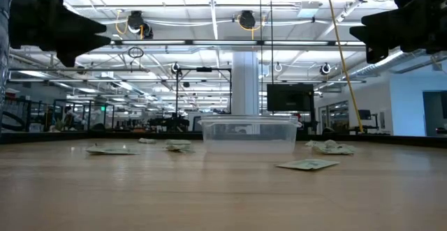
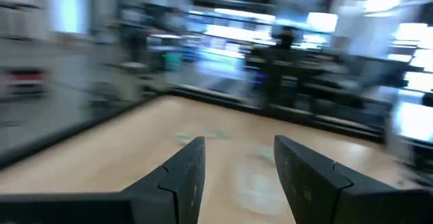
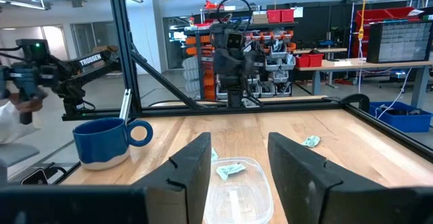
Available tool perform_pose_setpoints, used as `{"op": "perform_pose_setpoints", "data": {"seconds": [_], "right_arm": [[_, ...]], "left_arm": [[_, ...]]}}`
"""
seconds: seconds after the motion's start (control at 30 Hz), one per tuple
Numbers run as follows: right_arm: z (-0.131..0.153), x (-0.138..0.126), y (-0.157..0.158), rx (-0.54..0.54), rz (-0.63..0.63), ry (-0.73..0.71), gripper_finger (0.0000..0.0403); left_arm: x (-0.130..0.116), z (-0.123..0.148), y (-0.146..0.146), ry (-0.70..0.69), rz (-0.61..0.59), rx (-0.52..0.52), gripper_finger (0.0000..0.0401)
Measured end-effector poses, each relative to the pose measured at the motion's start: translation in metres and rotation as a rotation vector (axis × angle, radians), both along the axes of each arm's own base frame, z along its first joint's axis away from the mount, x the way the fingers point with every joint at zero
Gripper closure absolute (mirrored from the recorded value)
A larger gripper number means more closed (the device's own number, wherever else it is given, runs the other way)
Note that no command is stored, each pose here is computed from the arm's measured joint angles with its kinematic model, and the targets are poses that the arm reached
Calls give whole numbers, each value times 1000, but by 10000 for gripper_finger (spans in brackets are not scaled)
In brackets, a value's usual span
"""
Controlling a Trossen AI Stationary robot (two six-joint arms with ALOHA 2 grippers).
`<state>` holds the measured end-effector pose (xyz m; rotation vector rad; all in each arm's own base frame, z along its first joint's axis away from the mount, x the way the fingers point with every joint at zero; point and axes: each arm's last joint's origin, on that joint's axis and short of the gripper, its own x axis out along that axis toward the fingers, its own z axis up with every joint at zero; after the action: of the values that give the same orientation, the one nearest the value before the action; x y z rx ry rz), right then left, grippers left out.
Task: Pick and place Stevia / Truvia into bins
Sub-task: Put the stevia packet into the transparent container
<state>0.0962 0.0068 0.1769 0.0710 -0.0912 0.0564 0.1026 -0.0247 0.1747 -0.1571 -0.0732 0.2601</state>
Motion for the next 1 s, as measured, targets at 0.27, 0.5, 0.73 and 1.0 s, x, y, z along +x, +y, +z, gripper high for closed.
{"op": "perform_pose_setpoints", "data": {"seconds": [0.27,0.5,0.73,1.0], "right_arm": [[0,0,0,0,0,0,261],[12,-2,0,-57,-11,-125,261],[36,-9,-2,-166,-100,-389,261],[26,9,-15,-207,-455,-82,261]], "left_arm": [[-6,56,18,-20,247,66,219],[-17,121,32,130,325,86,220],[7,104,39,315,429,53,220],[28,89,50,383,567,41,220]]}}
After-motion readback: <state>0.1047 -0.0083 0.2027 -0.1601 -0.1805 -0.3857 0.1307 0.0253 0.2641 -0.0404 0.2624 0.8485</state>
